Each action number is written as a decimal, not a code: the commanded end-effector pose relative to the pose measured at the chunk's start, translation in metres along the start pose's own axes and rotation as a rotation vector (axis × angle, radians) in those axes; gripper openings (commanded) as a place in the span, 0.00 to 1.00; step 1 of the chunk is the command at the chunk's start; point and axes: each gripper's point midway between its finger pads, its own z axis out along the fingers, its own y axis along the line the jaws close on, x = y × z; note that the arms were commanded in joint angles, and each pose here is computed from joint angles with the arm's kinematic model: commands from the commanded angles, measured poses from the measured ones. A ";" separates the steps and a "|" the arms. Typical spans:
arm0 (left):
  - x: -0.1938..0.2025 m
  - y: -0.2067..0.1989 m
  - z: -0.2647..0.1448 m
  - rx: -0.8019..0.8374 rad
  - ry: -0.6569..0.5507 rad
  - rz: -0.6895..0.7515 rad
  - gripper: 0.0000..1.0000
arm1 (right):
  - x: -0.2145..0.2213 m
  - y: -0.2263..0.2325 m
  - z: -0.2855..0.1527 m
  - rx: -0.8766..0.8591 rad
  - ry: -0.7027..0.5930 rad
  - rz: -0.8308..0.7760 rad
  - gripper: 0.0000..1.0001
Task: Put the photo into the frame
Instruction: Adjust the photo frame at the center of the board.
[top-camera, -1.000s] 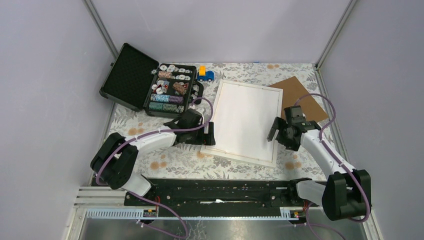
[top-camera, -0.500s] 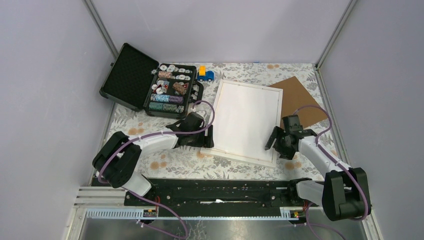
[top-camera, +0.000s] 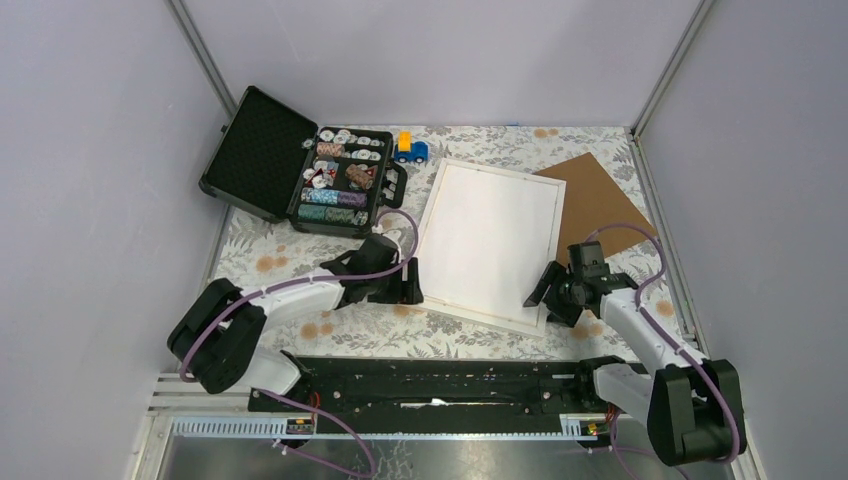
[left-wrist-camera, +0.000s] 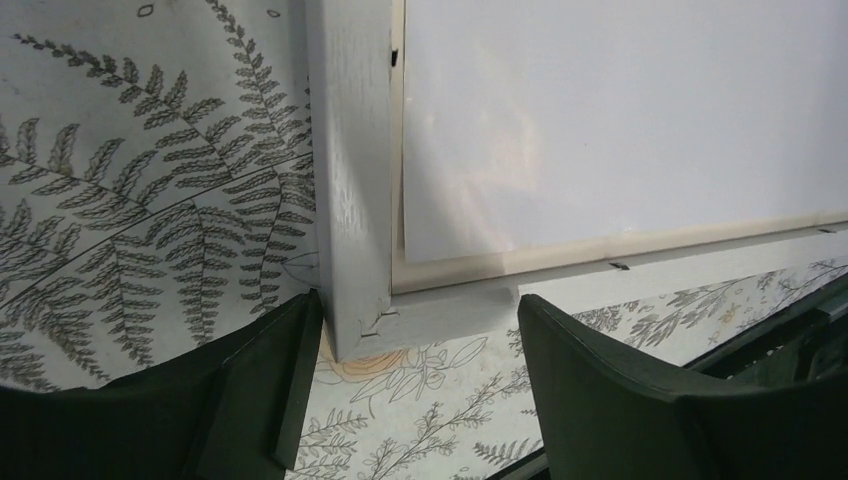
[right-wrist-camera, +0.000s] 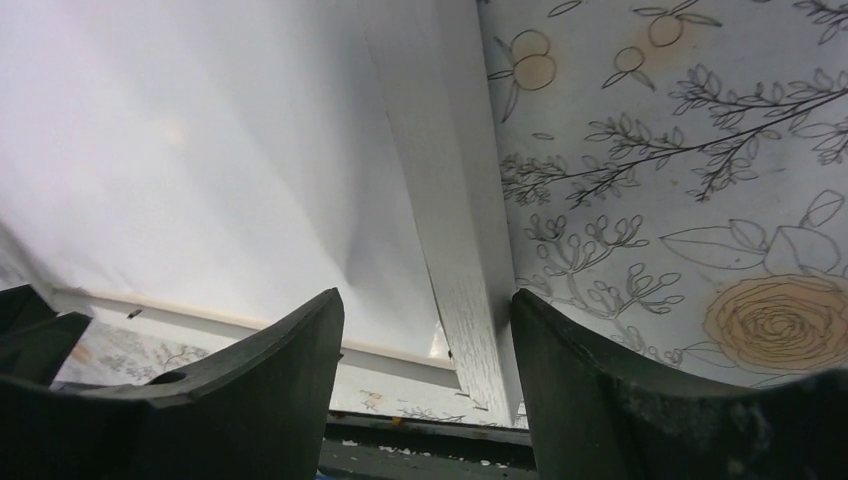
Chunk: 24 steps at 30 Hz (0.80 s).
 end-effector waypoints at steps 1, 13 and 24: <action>0.001 -0.003 -0.013 0.003 0.009 0.007 0.81 | 0.006 0.022 -0.011 -0.117 0.017 0.048 0.69; -0.047 0.002 -0.068 0.013 -0.145 -0.018 0.99 | 0.025 0.027 -0.006 -0.190 0.096 0.038 0.76; -0.079 -0.067 -0.100 0.343 -0.212 -0.013 0.99 | -0.047 0.051 -0.048 -0.075 -0.125 -0.097 1.00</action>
